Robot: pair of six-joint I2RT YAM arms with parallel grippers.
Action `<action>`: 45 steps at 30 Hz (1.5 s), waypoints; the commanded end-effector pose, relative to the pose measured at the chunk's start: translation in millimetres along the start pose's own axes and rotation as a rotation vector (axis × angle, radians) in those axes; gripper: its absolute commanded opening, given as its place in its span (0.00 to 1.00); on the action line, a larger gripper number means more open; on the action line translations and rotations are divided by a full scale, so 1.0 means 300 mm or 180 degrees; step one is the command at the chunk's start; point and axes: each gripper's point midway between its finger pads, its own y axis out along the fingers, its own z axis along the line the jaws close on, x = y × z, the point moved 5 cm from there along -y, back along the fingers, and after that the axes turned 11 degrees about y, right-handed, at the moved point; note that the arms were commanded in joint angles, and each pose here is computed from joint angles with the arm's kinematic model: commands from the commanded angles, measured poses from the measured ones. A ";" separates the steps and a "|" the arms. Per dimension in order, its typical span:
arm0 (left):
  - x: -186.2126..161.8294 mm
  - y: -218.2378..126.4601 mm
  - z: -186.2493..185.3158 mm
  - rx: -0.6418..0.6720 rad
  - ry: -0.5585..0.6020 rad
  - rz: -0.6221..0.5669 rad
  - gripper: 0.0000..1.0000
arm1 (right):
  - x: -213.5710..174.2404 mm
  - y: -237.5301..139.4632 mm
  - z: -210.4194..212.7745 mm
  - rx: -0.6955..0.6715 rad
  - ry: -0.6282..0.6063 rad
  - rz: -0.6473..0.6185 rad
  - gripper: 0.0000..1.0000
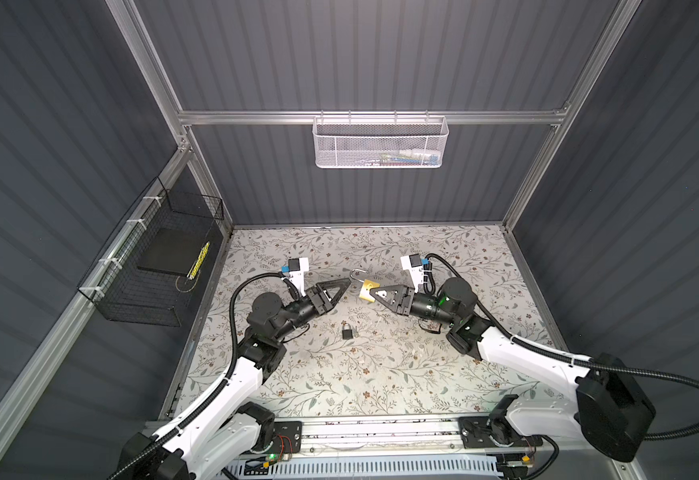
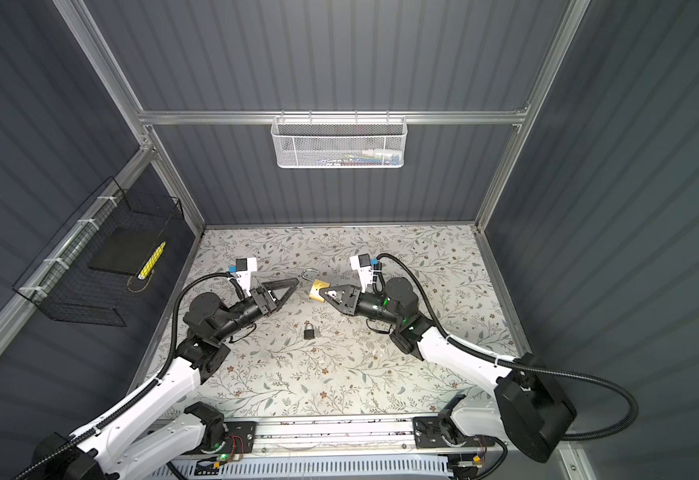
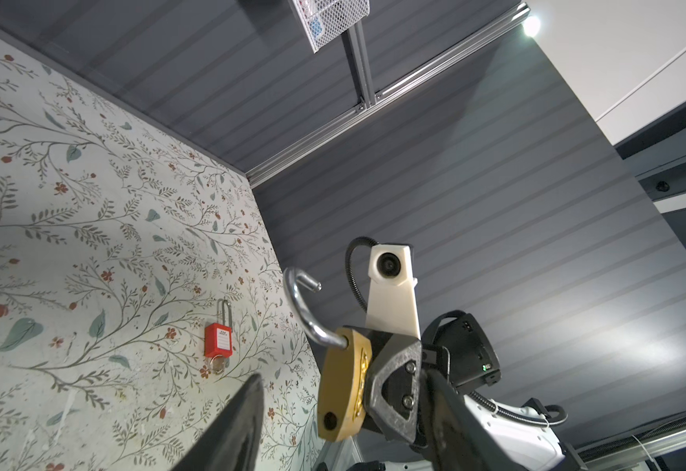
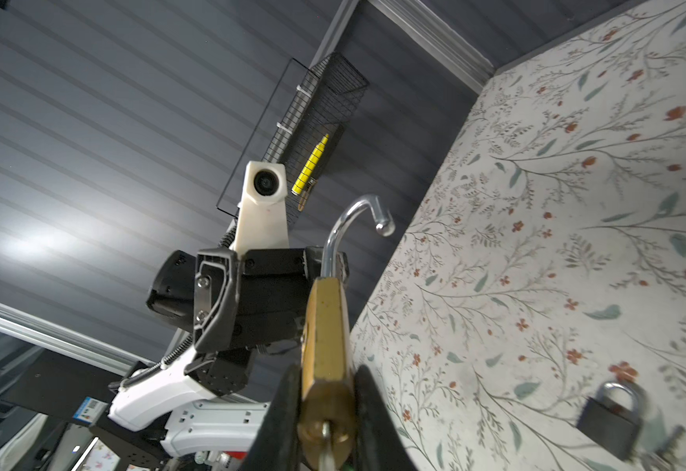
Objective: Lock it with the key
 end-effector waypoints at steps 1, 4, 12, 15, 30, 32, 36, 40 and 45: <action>0.024 -0.002 -0.051 -0.0060 0.0192 0.0064 0.63 | -0.027 -0.036 -0.027 -0.0368 -0.0326 0.0125 0.00; 0.030 0.009 -0.062 -0.0105 0.0211 0.0118 0.63 | -0.044 -0.050 -0.043 -0.0502 -0.0346 0.0197 0.00; 0.013 0.059 -0.040 -0.0239 0.0033 0.0330 0.63 | -0.077 -0.016 -0.033 -0.0340 -0.0301 0.0431 0.00; 0.002 0.066 -0.028 -0.0232 -0.0002 0.0392 0.63 | -0.091 0.006 -0.013 -0.0260 -0.0334 0.0551 0.00; -0.039 0.062 0.007 -0.0150 -0.0079 0.0545 0.63 | -0.095 0.038 0.061 0.0060 -0.0402 0.0689 0.00; -0.041 0.061 0.007 -0.0155 -0.0081 0.0563 0.63 | -0.093 0.039 0.066 0.0073 -0.0414 0.0690 0.00; -0.050 0.059 0.014 -0.0139 -0.0104 0.0592 0.63 | -0.089 0.041 0.078 0.0113 -0.0431 0.0704 0.00; -0.053 0.057 0.015 -0.0135 -0.0107 0.0591 0.63 | -0.086 0.040 0.084 0.0128 -0.0454 0.0702 0.00; -0.054 0.054 0.013 -0.0128 -0.0092 0.0610 0.63 | -0.083 0.038 0.091 0.0153 -0.0464 0.0696 0.00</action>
